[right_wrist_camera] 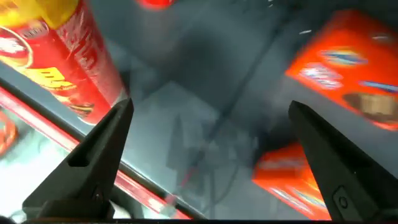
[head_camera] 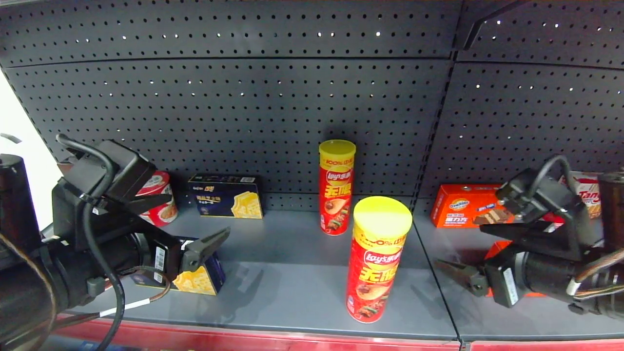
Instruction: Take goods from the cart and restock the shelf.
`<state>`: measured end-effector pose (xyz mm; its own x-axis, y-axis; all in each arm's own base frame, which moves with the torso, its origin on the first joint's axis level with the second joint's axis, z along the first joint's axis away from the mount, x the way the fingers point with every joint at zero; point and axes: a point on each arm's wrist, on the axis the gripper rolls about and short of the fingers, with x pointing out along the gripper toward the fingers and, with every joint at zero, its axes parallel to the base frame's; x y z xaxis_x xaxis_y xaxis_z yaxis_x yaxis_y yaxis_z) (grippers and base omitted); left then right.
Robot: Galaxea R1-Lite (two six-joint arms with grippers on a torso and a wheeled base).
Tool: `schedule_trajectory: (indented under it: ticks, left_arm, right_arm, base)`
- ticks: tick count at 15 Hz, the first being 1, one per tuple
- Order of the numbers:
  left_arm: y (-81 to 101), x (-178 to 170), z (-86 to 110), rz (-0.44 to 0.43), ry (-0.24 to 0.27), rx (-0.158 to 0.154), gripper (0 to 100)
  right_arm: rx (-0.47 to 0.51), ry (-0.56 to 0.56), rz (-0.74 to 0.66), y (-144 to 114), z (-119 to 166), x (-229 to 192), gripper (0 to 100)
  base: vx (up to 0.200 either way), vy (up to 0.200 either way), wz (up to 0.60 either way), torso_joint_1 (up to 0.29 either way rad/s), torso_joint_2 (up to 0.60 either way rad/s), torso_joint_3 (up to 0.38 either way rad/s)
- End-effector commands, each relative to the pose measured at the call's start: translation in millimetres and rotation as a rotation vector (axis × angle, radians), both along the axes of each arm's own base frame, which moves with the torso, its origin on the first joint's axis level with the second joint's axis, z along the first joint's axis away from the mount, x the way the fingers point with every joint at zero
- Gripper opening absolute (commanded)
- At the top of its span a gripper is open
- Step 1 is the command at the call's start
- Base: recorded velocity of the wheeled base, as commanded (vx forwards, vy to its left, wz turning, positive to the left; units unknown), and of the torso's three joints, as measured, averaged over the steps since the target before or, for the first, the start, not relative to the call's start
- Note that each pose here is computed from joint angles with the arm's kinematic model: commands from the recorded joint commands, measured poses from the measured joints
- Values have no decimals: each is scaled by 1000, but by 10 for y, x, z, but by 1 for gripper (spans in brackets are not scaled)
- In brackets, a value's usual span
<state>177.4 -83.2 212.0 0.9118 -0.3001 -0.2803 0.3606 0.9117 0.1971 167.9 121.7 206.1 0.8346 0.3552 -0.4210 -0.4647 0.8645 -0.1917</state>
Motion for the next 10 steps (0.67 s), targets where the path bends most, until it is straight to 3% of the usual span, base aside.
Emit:
schedule_trajectory:
  ticks: [1, 10]
  left_arm:
    - [-23, 52, -37, 2, 17, 7, 100]
    - [-56, 124, -138, -3, 59, 27, 100]
  right_arm:
    - [-86, 99, 11, 228, -302, 190, 100]
    - [-31, 108, -76, 360, -428, 220, 100]
  base:
    - [0, 0, 0, 0, 0, 0]
    - [0, 0, 0, 0, 0, 0]
